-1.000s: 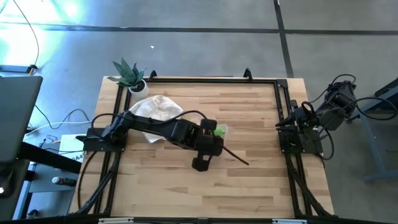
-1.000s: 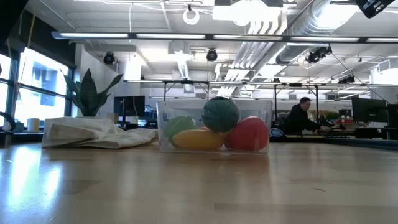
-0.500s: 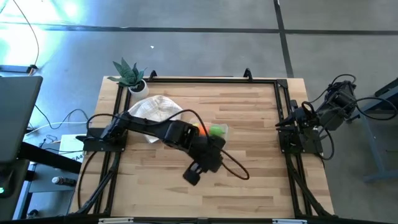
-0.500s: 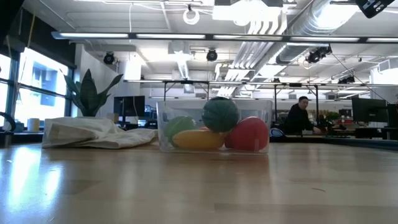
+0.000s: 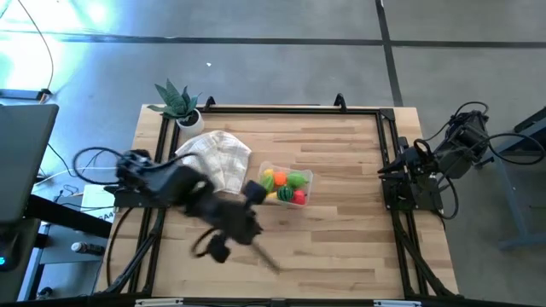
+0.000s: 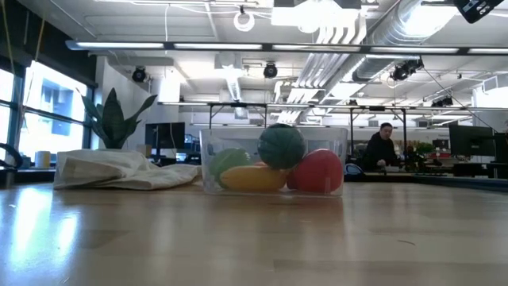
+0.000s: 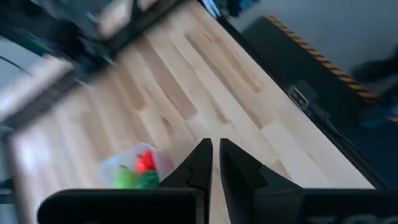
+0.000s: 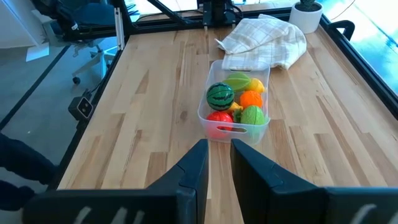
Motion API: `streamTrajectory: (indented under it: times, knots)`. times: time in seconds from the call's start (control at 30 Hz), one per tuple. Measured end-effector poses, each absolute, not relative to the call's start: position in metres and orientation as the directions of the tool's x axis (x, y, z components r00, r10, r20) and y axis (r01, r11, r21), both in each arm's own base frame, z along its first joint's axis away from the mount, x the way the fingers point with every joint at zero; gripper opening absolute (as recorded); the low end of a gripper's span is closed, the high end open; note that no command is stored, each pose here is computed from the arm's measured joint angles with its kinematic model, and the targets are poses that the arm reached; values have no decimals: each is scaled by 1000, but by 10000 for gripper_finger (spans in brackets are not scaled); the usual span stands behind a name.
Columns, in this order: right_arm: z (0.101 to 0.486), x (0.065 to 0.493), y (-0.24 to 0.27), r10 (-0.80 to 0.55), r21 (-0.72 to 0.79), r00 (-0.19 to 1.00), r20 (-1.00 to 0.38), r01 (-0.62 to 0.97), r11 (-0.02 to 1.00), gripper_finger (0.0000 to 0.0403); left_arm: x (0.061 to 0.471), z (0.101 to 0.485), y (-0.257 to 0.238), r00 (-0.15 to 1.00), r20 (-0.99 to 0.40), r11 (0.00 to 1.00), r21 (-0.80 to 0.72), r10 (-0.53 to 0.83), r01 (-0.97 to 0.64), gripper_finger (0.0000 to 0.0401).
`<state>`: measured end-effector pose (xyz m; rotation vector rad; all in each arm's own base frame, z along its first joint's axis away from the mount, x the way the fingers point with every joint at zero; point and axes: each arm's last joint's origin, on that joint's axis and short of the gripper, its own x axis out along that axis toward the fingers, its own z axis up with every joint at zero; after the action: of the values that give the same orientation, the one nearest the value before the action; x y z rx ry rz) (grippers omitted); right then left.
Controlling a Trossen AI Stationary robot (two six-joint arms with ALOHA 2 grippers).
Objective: Pick and placing Produce into tupperware
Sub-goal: Return to Home Position
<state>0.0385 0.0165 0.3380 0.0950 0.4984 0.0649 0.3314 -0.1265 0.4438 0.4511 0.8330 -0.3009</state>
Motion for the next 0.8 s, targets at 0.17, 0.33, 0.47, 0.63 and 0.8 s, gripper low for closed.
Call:
streamTrajectory:
  times: [0.17, 0.33, 0.47, 0.63, 0.8]
  knots:
    - [338, 39, 17, 86, 107, 876, -474, -40, 993, 58, 285, 476, -147, 759, -651, 833, 426, 10, 354, 21]
    - [338, 39, 17, 85, 107, 877, -474, -39, 993, 58, 246, 498, -150, 810, -587, 817, 474, 13, 330, 21]
    - [338, 39, 16, 85, 107, 876, -474, -39, 994, 58, 218, 513, -137, 840, -539, 825, 504, 70, 255, 21]
    - [338, 39, 17, 86, 107, 876, -474, -40, 993, 58, 190, 520, -123, 850, -509, 840, 514, 135, 175, 21]
    - [338, 39, 17, 86, 107, 876, -474, -39, 993, 58, 164, 514, -114, 857, -476, 845, 525, 196, 99, 21]
